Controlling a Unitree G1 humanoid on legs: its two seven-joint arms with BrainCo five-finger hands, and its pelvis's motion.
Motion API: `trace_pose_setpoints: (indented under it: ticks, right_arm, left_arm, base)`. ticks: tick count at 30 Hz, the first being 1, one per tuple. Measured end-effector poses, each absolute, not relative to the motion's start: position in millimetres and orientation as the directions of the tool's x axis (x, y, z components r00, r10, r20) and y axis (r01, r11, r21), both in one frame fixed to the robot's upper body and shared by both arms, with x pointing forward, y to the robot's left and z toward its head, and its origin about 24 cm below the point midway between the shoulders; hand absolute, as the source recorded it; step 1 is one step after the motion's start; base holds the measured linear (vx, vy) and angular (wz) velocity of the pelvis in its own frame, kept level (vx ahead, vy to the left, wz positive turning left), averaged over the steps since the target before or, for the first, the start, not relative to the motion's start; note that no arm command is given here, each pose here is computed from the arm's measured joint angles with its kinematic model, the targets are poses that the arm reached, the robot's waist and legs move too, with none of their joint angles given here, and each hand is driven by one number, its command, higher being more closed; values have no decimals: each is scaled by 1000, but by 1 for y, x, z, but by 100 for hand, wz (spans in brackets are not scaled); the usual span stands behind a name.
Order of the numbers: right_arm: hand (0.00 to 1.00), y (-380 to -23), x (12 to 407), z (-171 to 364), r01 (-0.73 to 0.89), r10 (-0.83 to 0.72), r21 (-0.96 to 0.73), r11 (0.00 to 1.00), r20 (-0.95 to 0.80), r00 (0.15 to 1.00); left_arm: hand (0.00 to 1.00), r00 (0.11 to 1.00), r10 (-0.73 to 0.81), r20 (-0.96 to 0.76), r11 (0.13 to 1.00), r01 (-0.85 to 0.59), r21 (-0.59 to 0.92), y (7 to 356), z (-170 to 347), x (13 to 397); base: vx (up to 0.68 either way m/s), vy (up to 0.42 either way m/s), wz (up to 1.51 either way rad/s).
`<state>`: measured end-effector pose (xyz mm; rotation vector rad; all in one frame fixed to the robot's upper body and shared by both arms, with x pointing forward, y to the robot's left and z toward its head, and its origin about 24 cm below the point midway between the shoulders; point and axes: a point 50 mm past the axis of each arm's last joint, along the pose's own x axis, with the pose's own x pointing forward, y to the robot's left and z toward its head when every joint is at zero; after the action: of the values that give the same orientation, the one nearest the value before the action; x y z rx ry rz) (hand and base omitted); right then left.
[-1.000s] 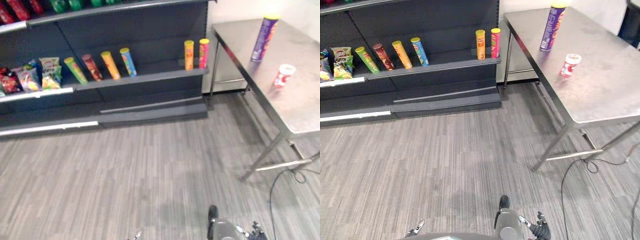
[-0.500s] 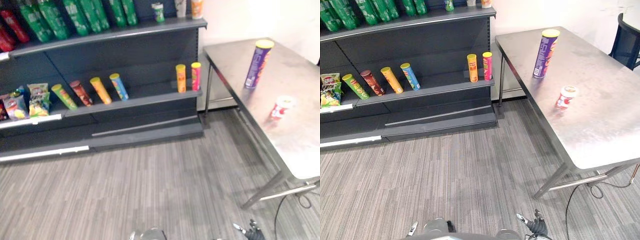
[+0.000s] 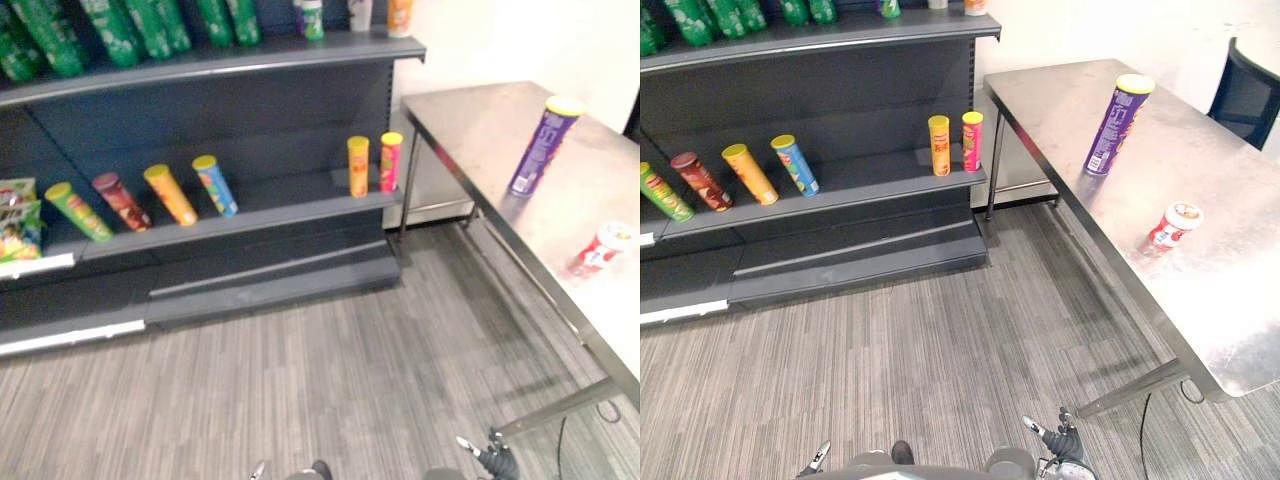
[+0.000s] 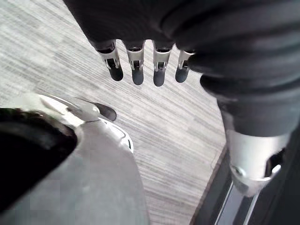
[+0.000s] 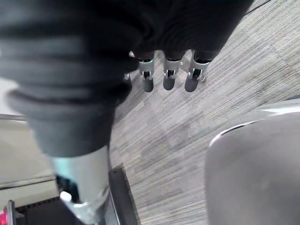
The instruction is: Put the gum and the chips on the shelf.
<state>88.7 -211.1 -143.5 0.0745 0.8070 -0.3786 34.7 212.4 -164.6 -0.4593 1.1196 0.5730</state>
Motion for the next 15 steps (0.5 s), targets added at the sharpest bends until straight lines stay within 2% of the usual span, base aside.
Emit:
trace_pose_setpoints:
  ticks: [5,8,15]
  right_arm:
    - [0,-201,103,-138,327,-261,-30,945,-675,691]
    - [0,-198,115,-132,307,-238,-1,952,-635,735]
    - [0,-198,116,-132,251,-197,-6,968,-639,744]
  left_arm:
    - [0,297,216,-930,764,-645,-29,218,-164,31]
    - [0,291,192,-937,766,-641,-42,208,-166,32]
    - [0,312,173,-934,766,-639,-71,199,-167,35]
  base:
    - [234,-66,-76]
    - [208,-106,-80]
    - [-9,2,-20]
